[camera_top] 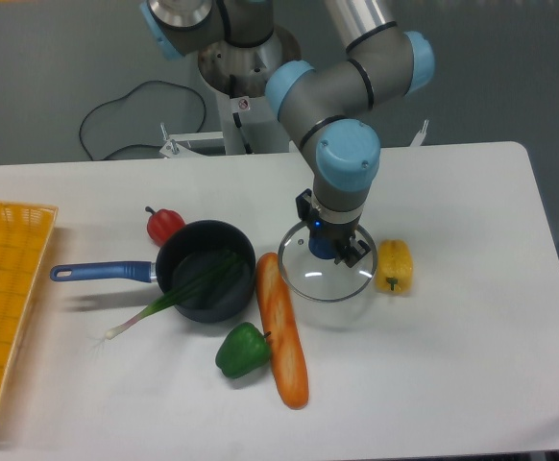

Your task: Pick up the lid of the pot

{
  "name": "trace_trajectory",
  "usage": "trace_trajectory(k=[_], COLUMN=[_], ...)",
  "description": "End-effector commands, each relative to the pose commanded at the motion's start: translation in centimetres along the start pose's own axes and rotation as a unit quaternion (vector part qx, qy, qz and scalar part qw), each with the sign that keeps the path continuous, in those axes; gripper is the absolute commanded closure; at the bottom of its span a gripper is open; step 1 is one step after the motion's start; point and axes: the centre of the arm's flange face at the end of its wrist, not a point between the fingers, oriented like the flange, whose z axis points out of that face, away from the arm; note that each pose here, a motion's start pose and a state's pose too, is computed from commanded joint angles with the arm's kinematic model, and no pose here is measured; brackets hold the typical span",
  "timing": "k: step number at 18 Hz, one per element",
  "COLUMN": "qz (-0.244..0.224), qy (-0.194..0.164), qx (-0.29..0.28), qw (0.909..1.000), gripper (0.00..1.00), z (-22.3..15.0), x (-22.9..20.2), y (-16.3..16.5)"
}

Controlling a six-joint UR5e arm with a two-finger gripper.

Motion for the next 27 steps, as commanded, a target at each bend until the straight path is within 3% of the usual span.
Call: trace_trajectory(k=[8,27], qz=[0.003,-0.002], qy=[0.015,0.017], qx=[-0.005,-0.001], qw=[0.9999,0.9998], gripper=[0.57,0.57], z=[-2.8,-2.6], x=[-0.1,-0.1], y=[-0.3,0.1])
